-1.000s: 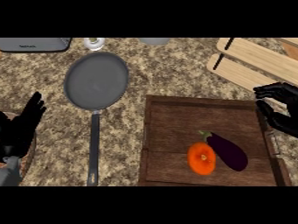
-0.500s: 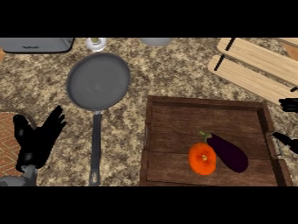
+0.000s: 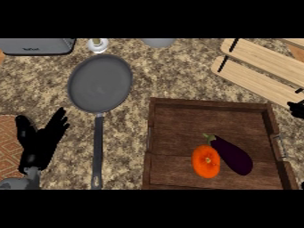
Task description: Pick the squash from the tray and place it in the tiered shelf
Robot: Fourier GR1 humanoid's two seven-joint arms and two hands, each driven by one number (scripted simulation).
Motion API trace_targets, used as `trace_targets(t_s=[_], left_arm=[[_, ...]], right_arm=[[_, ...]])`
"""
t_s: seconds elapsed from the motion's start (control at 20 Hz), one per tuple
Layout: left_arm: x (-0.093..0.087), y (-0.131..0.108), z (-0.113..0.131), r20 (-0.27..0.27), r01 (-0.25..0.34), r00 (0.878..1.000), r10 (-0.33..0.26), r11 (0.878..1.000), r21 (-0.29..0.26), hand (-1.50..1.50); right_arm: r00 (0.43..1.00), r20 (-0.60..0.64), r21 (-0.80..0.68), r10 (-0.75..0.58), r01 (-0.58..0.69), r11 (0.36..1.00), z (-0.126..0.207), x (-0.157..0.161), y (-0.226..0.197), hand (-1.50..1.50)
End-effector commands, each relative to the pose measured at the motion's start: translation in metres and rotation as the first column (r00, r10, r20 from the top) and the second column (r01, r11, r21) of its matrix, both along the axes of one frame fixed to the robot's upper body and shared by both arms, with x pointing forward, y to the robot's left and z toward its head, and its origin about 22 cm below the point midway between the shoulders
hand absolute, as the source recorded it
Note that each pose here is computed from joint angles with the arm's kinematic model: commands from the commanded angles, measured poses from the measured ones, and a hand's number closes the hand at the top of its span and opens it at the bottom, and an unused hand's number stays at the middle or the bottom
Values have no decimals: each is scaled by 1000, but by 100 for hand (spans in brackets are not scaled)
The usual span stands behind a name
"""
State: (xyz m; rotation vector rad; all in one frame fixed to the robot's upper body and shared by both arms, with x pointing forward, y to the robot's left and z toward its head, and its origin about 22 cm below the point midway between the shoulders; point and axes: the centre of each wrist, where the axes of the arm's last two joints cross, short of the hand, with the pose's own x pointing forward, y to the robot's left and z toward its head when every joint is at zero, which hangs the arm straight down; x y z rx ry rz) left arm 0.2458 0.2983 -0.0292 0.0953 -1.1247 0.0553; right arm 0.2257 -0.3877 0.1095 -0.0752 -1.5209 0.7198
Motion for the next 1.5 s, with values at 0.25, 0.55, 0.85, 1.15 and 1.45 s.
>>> trace_targets(t_s=[0.25,0.55,0.85,1.15,1.45], left_arm=[[1,10,0,-1,19,1000,-19,1000,4,0],[12,-20,4,-16,15,1000,-15,1000,5,0],[15,-4,3,-21,24,1000,-23,1000,19,0],[-3,-10,10,-7,18,1000,-18,1000,16,0],[-6,1,-3,-21,3,1000,-3,1000,17,0]], right_arm=[[995,-93,-195,-30,11,981,56,-15,86,-150],[988,-65,-316,-139,111,942,62,-17,137,-150],[975,-146,-412,-166,93,906,44,-3,183,-150],[976,-165,-505,-145,43,862,37,-3,203,-150],[959,-179,-561,-221,86,824,28,-22,201,-150]])
